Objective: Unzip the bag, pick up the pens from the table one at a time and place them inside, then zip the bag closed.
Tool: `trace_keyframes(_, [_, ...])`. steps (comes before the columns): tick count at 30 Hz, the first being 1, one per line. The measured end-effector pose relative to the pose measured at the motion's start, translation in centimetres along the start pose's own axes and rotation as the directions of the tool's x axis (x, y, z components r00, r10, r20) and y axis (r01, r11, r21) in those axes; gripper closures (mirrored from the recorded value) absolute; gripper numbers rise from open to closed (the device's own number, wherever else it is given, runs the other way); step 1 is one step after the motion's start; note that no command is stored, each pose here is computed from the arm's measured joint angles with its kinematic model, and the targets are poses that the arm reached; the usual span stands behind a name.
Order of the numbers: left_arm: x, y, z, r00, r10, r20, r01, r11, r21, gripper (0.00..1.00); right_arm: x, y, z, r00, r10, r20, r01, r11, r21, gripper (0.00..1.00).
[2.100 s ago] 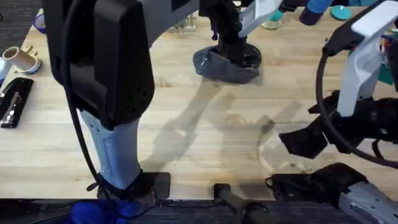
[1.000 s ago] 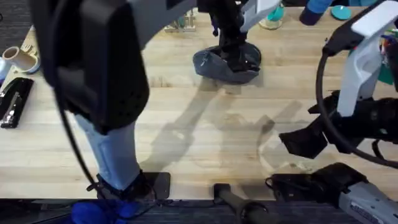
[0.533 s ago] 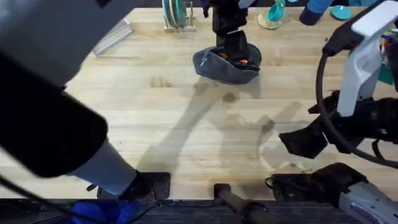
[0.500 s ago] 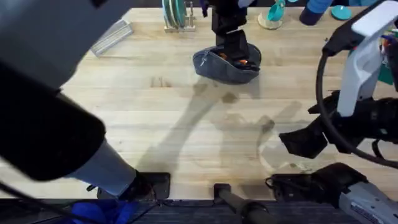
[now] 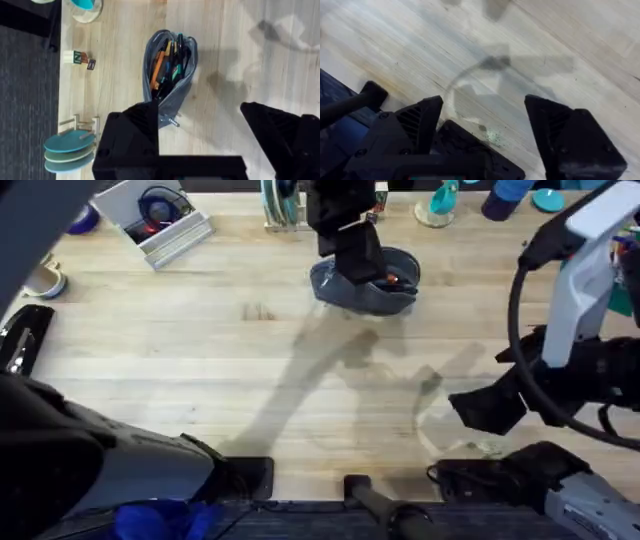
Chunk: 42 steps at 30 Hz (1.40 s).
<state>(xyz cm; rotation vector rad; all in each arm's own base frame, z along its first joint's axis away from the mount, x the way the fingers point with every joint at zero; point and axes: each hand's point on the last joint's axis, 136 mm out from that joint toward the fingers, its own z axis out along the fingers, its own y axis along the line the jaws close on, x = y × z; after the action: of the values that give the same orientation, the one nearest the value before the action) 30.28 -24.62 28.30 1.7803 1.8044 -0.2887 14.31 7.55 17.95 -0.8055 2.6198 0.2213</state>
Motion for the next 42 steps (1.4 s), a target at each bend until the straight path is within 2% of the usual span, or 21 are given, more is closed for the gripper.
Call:
trace_keyframes(10, [0.3,0.1,-2.5,0.999,-0.028,0.019,0.029,0.998,-0.053,0.007,0.0,0.0,0.0,1.0,0.0,0.0,0.0,1.0,0.0,0.005])
trace_keyframes(17, [2.0,-0.1,-3.9,0.997,-0.06,0.041,0.065,0.991,-0.121,0.008,0.0,0.0,0.0,1.0,0.0,0.0,0.0,1.0,0.0,0.005])
trace_keyframes(22, [3.7,0.2,-4.3,0.991,-0.102,0.089,0.119,0.971,-0.209,0.008,0.0,0.0,0.0,1.0,0.0,0.0,0.0,1.0,0.0,0.005])
trace_keyframes(28, [7.0,-1.1,-5.1,0.974,-0.19,0.121,0.217,0.937,-0.273,0.009,0.0,0.0,0.0,1.0,0.0,0.0,0.0,1.0,0.0,0.004])
trace_keyframes(36, [9.6,-2.4,-6.5,0.953,-0.25,0.173,0.293,0.907,-0.302,0.01,0.0,0.0,0.0,1.0,0.0,0.0,0.0,1.0,0.0,0.004])
trace_keyframes(42, [11.0,-2.6,-6.3,0.947,-0.251,0.2,0.301,0.912,-0.278,0.01,0.0,0.0,0.0,1.0,0.0,0.0,0.0,1.0,0.0,0.005])
